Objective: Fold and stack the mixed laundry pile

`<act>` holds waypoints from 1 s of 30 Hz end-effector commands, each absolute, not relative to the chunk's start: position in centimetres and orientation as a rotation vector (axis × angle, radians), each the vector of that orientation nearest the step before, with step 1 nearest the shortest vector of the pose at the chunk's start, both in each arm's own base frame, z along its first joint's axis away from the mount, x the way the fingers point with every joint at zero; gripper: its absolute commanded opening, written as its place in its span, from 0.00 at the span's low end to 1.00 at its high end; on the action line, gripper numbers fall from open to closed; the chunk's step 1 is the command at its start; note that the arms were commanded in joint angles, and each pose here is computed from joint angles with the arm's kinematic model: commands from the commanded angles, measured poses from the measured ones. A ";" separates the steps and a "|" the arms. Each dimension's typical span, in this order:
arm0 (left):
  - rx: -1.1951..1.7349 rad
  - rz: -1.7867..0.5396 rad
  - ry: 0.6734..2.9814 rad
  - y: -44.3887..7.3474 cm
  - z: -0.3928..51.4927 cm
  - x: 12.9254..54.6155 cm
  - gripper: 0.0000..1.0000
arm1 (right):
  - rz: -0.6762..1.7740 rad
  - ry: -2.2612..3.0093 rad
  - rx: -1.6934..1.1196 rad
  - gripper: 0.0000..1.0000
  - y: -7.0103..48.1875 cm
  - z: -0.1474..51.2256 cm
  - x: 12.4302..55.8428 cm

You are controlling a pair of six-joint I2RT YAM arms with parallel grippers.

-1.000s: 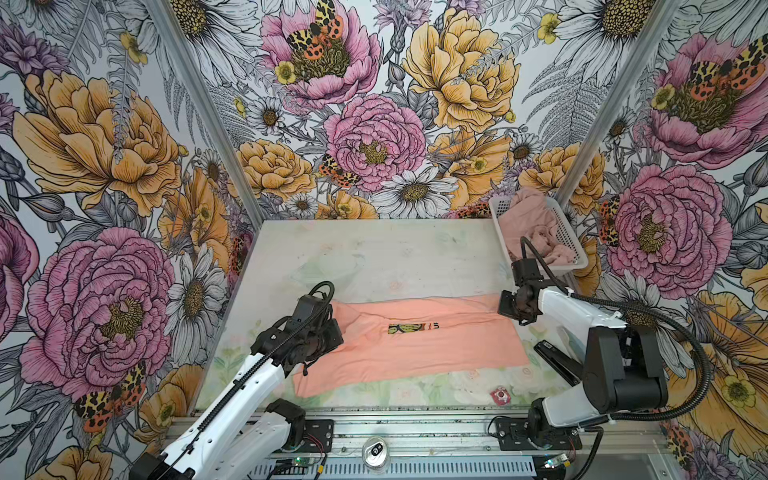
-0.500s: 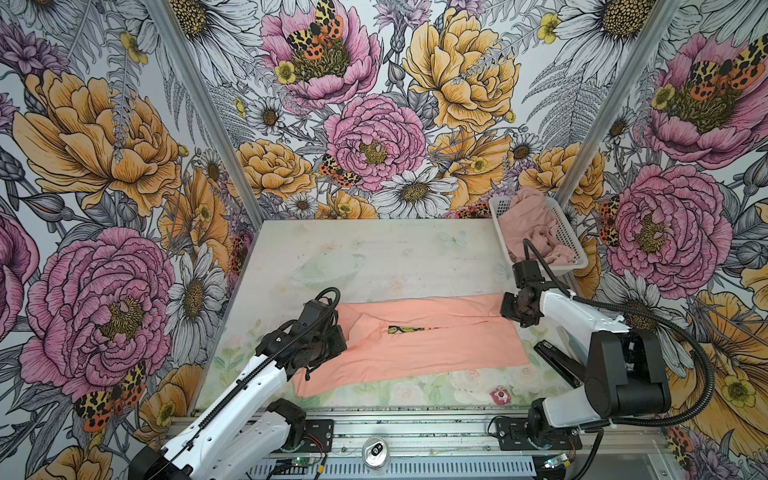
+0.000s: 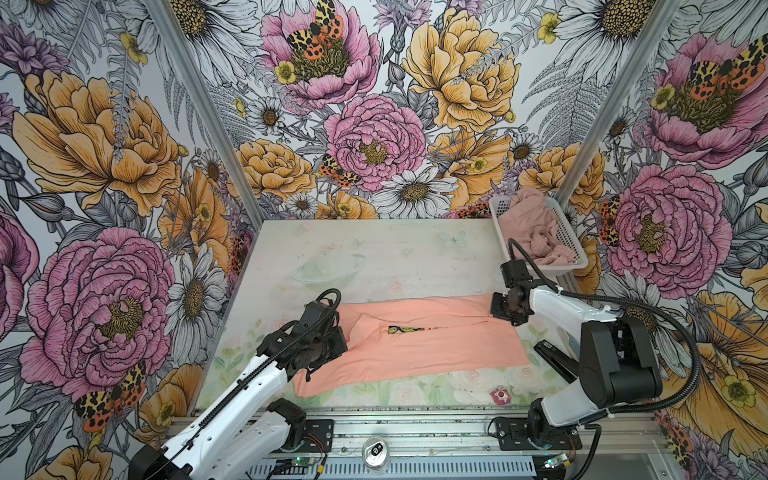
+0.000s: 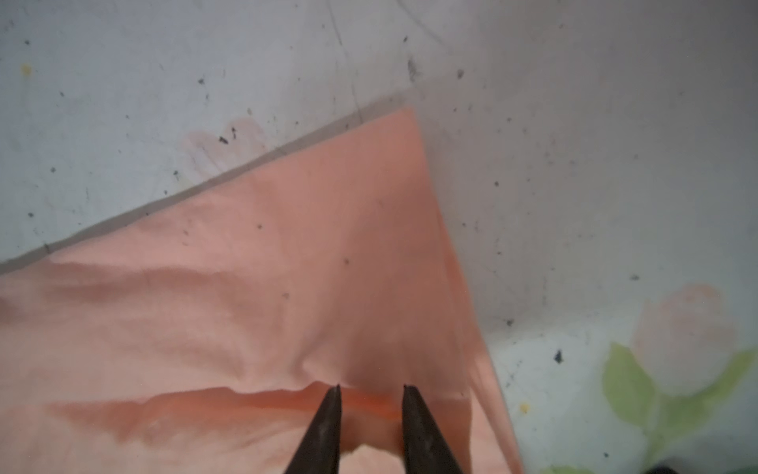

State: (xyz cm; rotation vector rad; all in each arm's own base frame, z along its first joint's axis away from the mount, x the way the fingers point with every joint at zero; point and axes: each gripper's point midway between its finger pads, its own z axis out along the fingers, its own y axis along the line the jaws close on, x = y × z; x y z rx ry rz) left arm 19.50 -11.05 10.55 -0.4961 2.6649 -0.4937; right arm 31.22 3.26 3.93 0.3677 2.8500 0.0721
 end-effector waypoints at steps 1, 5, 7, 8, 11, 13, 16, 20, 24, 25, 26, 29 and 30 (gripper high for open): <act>-0.497 -0.488 2.660 -11.0 10.4 19.3 0.00 | 0.083 2.832 0.347 0.21 3.5 4.5 31.0; -0.491 -0.482 2.670 -11.0 10.1 19.2 0.00 | 0.052 2.870 0.362 0.15 3.1 3.8 29.5; -0.487 -0.483 2.675 -11.0 10.1 19.1 0.00 | 0.044 2.898 0.365 0.14 3.0 3.2 28.9; -0.489 -0.486 2.676 -11.0 10.0 19.1 0.00 | 0.029 2.915 0.369 0.13 2.9 3.0 28.6; -0.495 -0.493 2.679 -11.1 9.9 18.9 0.00 | -0.030 2.939 0.378 0.12 2.2 2.8 28.0; -0.495 -0.498 2.688 -11.3 9.7 18.7 0.00 | -0.052 2.925 0.382 0.12 1.9 3.3 28.0; -0.487 -0.506 2.708 -11.6 9.3 18.1 0.00 | -0.073 2.906 0.386 0.13 1.6 4.0 28.0; -0.457 -0.541 2.704 -12.4 9.8 17.7 0.21 | -0.091 2.879 0.387 0.15 1.3 4.9 28.2; -0.450 -0.543 2.646 -12.4 11.6 18.6 0.45 | -0.088 2.857 0.385 0.17 1.3 5.7 28.6; -0.446 -0.534 2.634 -12.4 12.0 19.0 0.48 | -0.090 2.850 0.386 0.17 1.3 6.0 28.8; -0.439 -0.522 2.626 -12.4 12.4 19.6 0.50 | -0.092 2.844 0.385 0.18 1.2 6.2 28.8; -0.373 -0.479 2.642 -13.2 12.6 21.5 0.53 | -0.096 2.816 0.386 0.18 1.1 7.0 29.1; -0.350 -0.465 2.651 -13.6 12.4 22.2 0.53 | -0.098 2.806 0.389 0.18 1.1 7.3 29.2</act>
